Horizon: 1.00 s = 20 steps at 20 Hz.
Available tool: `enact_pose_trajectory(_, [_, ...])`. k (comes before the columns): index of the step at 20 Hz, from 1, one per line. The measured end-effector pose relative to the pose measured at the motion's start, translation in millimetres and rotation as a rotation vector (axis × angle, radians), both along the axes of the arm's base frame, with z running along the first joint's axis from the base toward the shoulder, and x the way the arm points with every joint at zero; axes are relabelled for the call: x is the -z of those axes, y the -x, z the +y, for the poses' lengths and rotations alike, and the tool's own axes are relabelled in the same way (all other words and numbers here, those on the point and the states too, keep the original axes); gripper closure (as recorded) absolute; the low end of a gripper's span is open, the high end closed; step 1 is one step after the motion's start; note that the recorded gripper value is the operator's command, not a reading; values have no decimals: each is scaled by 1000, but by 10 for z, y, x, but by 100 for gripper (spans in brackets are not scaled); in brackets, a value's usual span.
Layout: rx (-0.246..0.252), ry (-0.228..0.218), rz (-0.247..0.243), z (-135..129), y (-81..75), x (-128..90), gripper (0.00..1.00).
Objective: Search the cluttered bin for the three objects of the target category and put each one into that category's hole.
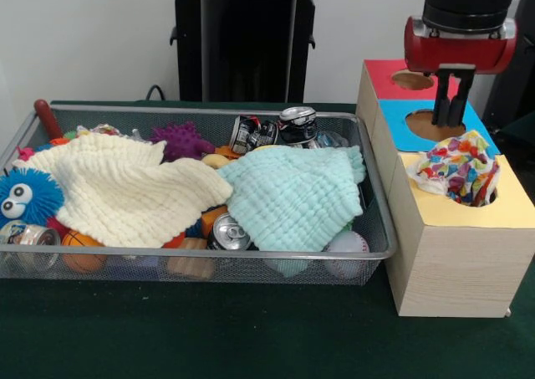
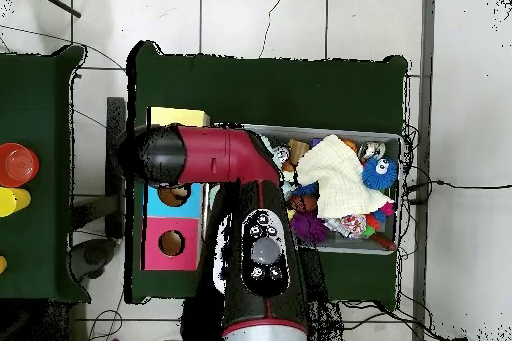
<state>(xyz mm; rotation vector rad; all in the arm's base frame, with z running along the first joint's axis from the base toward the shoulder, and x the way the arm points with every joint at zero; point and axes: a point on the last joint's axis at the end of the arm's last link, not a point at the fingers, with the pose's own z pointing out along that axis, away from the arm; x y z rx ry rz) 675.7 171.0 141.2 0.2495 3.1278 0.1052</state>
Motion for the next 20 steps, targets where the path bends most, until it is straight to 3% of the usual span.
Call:
enact_pose_trajectory(8, [-1, -28, 30, 49, 102, 246, 100])
enact_pose_trajectory(14, [0, -53, -60, 144, -24, 356, 100])
enact_pose_trajectory(20, [5, -70, -87, 165, -78, 409, 100])
